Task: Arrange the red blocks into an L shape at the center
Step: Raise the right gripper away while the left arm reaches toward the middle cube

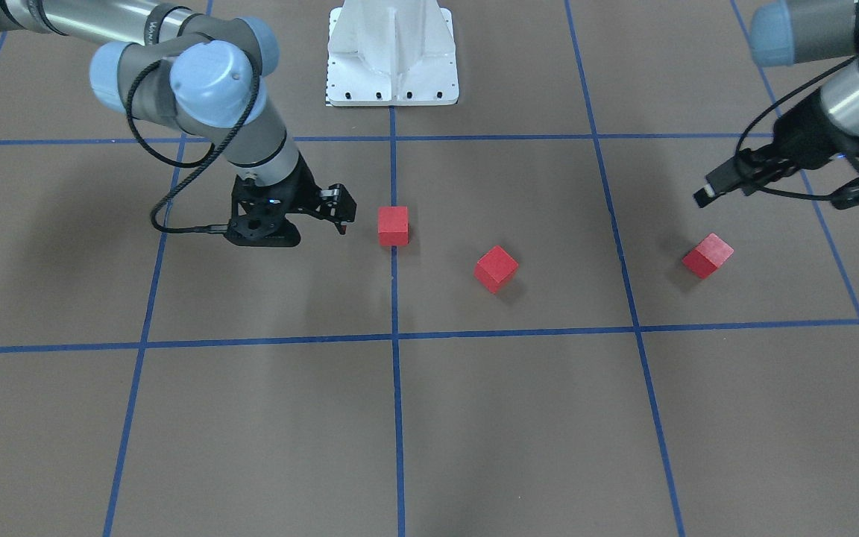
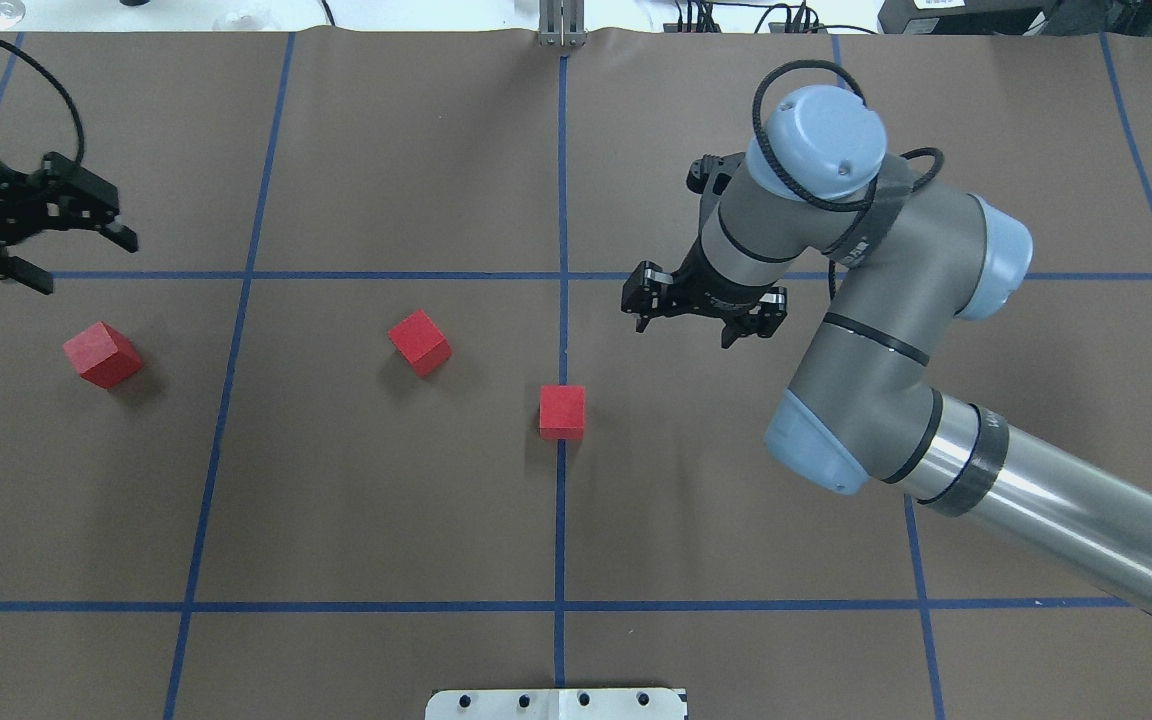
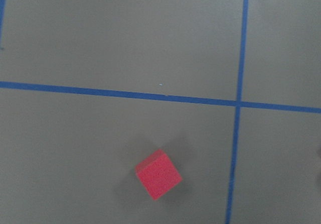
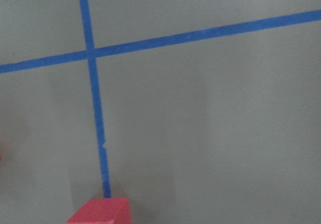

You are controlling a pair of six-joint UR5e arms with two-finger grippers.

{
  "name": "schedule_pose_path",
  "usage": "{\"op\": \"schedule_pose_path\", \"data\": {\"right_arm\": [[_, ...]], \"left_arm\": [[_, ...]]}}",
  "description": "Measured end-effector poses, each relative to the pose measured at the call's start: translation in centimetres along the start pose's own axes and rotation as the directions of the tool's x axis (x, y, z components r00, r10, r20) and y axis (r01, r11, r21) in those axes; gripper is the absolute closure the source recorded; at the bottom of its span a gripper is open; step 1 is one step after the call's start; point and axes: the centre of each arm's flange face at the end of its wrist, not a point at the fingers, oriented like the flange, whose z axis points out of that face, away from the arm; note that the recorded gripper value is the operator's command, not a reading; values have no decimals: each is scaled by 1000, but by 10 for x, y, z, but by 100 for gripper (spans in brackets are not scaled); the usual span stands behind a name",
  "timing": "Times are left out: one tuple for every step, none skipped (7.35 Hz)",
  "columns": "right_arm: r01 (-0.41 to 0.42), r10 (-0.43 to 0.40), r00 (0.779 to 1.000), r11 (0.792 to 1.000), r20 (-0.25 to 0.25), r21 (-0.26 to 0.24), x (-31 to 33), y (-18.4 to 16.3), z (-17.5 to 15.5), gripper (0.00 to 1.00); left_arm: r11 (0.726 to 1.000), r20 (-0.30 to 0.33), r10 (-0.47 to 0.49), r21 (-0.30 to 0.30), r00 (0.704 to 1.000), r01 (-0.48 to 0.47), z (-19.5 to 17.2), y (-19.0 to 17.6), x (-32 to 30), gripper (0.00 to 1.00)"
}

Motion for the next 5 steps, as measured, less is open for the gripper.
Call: {"op": "schedule_pose_path", "data": {"right_arm": [[-4,4,1000,1000,3,0,28,-10,-12,0],[-4,4,1000,1000,4,-4,50,-16,-21,0],[-5,5,1000,1000,2,-6,62,-18,-24,0],[-5,5,1000,1000,2,-6,68,-19,-26,0],[-5,5,1000,1000,2,-4,71,-18,-28,0]], "left_arm": [[996,22,-88,15,996,88,35,30,44,0],[987,42,-159,25,986,158,67,60,72,0],[976,56,-219,24,974,218,90,81,88,0],[962,68,-272,25,960,270,112,94,105,0],[953,76,-304,39,950,302,134,99,130,0]]}}
